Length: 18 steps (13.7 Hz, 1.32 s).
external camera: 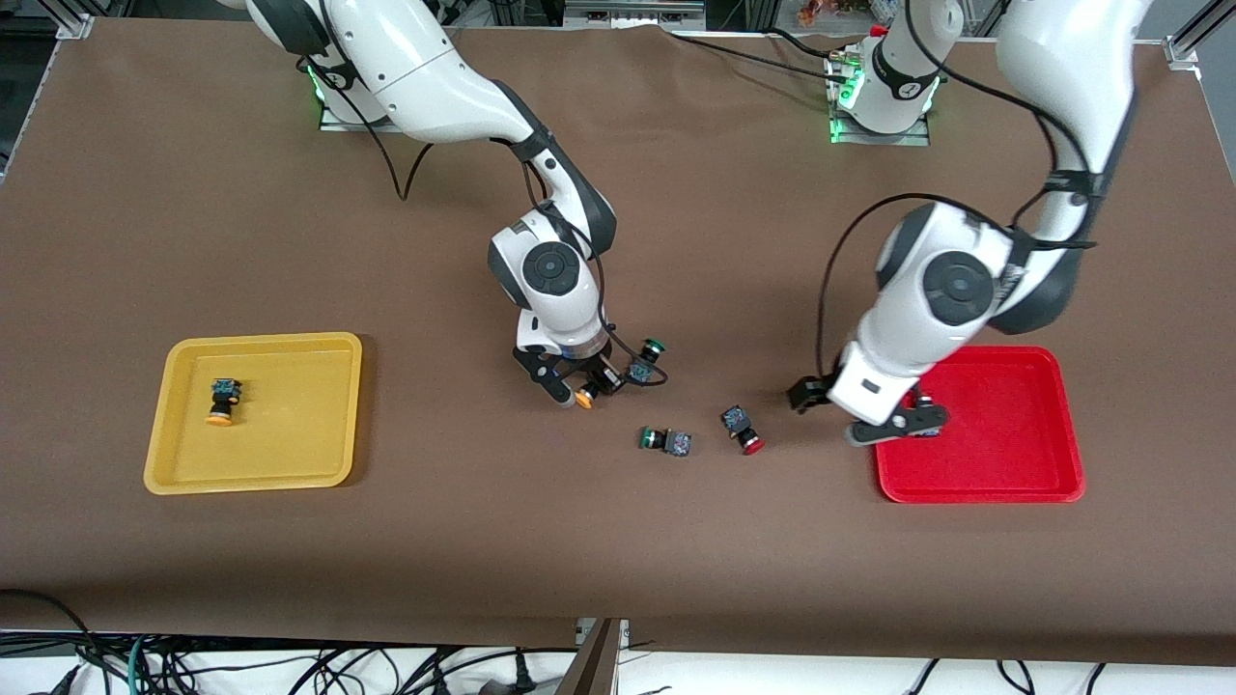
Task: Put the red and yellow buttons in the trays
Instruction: 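Carry the yellow button to the yellow tray while the left gripper reaches red buttons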
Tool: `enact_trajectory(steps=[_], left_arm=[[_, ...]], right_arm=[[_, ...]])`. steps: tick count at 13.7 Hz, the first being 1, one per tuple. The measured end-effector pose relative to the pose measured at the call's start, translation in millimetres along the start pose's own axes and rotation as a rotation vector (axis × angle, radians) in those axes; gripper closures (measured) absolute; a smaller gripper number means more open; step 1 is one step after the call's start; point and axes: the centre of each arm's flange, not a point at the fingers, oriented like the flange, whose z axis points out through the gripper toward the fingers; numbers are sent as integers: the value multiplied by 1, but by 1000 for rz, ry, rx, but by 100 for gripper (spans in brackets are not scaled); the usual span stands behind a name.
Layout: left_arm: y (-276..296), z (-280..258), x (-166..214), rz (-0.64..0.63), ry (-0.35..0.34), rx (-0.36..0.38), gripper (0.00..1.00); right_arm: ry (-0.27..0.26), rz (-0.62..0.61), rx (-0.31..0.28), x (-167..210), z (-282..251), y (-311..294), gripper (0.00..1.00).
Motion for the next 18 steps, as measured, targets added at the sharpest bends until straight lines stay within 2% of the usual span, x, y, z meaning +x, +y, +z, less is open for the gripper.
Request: enact_trajectory(steps=[2, 5, 10, 14, 18], left_arm=[[31, 14, -12, -60, -12, -10, 0], [53, 41, -13, -164, -14, 8, 0], [57, 108, -20, -333, -2, 114, 0], [49, 148, -16, -389, 2, 112, 0], [53, 151, -15, -390, 13, 98, 0]], right_arm=[[26, -35, 2, 26, -12, -2, 57], [22, -116, -70, 80, -48, 3, 57], [-46, -311, -190, 170, -118, 32, 57], [-114, -444, -249, 236, -142, 69, 57], [-150, -576, -298, 302, -146, 114, 57]])
